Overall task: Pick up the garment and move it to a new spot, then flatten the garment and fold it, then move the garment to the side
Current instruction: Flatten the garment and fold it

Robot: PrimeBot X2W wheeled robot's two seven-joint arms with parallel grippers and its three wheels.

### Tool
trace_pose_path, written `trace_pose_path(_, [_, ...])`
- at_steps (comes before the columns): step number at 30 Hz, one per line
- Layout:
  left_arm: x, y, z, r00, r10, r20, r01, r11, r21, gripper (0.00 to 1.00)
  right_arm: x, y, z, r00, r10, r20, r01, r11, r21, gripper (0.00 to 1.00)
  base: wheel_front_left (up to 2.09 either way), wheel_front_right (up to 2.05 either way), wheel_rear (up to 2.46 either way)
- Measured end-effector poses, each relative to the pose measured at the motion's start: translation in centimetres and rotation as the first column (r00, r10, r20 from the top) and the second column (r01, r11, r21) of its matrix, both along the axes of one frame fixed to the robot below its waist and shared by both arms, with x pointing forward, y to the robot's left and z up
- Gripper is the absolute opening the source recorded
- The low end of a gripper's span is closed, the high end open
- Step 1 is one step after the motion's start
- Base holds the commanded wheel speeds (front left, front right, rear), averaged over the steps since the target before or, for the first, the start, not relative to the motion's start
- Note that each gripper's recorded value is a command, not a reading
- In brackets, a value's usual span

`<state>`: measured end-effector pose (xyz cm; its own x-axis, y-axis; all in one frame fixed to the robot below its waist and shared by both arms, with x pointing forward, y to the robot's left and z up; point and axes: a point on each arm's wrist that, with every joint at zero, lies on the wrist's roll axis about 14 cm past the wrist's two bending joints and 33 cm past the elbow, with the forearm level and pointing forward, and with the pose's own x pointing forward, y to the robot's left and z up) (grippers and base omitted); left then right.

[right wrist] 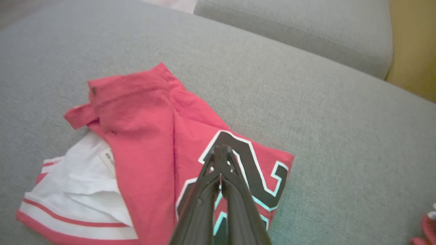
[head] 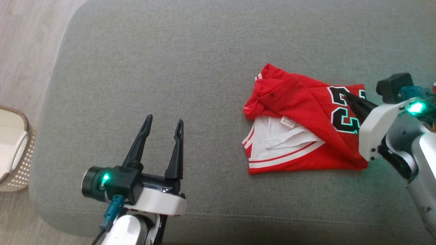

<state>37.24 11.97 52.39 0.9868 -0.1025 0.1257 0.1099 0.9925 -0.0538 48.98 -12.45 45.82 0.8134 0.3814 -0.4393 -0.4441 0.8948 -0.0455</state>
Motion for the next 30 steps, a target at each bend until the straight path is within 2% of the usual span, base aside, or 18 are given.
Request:
trace_pose_path(4, [-0.2, 0.2, -0.1, 1.000, 0.004, -0.004, -0.004, 1.000, -0.001, 1.00, 0.4, 0.0, -2.0, 0.998, 0.003, -0.067, -0.003, 1.000, 0.001, 0.00, 0.00, 0.00, 0.00])
trace_pose_path(13, [-0.3, 0.4, 0.1, 1.000, 0.009, 0.001, -0.009, 1.000, -0.002, 1.00, -3.0, 4.9, -4.3, 0.972, 0.148, -0.185, -0.129, 0.986, 0.110, 0.00, 0.00, 0.00, 0.00])
trace_pose_path(21, [-0.7, -0.3, 0.0, 1.000, -0.007, -0.002, 0.007, 1.000, -0.005, 1.00, -7.6, 8.3, -2.8, 0.917, 0.333, -0.219, -0.288, 0.934, 0.214, 0.00, 0.00, 0.00, 0.00])
trace_pose_path(25, [-0.7, -0.4, 0.0, 1.000, -0.013, 0.001, 0.013, 1.000, 0.001, 1.00, -9.7, 8.8, -2.6, 0.888, 0.384, -0.253, -0.320, 0.911, 0.260, 0.00, 0.00, 0.00, 0.00])
trace_pose_path(27, [-0.6, -0.5, 0.0, 1.000, -0.014, 0.000, 0.014, 1.000, 0.000, 1.00, -9.8, 8.5, -2.2, 0.893, 0.382, -0.238, -0.314, 0.908, 0.277, 0.00, 0.00, 0.00, 0.00])
trace_pose_path(30, [-0.5, -0.6, 0.0, 1.000, -0.016, 0.000, 0.016, 1.000, -0.002, 1.00, -6.7, 6.8, 0.1, 0.947, 0.292, -0.134, -0.238, 0.918, 0.317, 0.00, 0.00, 0.00, 0.00])
